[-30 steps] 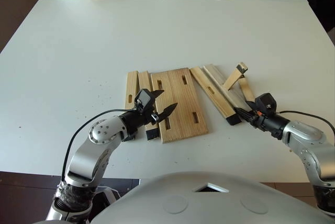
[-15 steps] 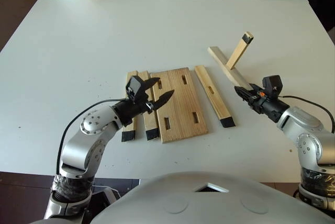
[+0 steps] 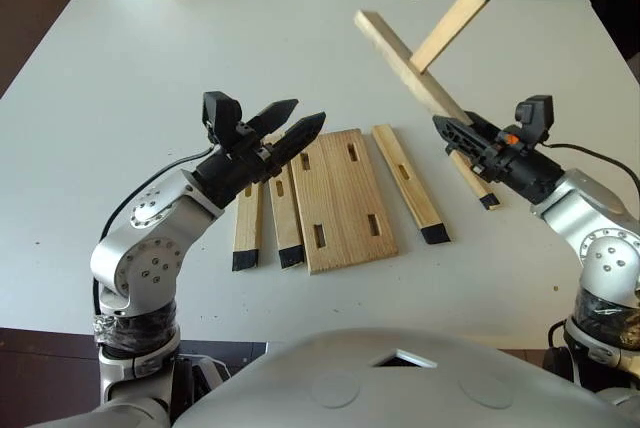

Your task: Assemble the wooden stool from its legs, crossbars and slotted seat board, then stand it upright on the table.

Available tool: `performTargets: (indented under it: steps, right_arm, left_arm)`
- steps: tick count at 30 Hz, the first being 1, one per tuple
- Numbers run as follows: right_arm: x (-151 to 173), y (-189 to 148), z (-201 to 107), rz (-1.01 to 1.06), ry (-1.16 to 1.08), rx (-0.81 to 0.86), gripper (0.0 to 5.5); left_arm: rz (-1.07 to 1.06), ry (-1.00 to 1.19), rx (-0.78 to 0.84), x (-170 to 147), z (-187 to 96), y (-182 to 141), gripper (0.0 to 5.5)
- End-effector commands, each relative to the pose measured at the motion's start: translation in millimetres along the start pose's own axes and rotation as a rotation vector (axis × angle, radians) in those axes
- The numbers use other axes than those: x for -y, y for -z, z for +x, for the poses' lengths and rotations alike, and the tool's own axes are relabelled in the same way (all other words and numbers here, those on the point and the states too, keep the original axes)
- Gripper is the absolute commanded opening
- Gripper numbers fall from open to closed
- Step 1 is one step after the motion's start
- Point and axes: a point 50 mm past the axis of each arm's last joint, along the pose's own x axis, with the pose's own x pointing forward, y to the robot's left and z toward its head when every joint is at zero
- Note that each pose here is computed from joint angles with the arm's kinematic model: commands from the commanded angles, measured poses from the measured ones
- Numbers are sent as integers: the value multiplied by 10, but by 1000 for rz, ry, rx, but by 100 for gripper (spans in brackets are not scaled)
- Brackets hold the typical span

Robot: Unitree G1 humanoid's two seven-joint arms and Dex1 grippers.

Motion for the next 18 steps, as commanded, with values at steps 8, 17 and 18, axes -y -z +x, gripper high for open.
performTargets:
  steps: [8,17,18]
  right_arm:
    - [-483,-504,-7,96,-663,5,205]
    - [-534,-449,74,122,-761,-86,205]
    - [-521,-434,77,114,-755,-95,205]
  left_arm:
    - [-163,472,138,408,60,-561,422]
    - [-153,612,78,580,131,-547,422]
    - [-154,618,75,584,129,-546,422]
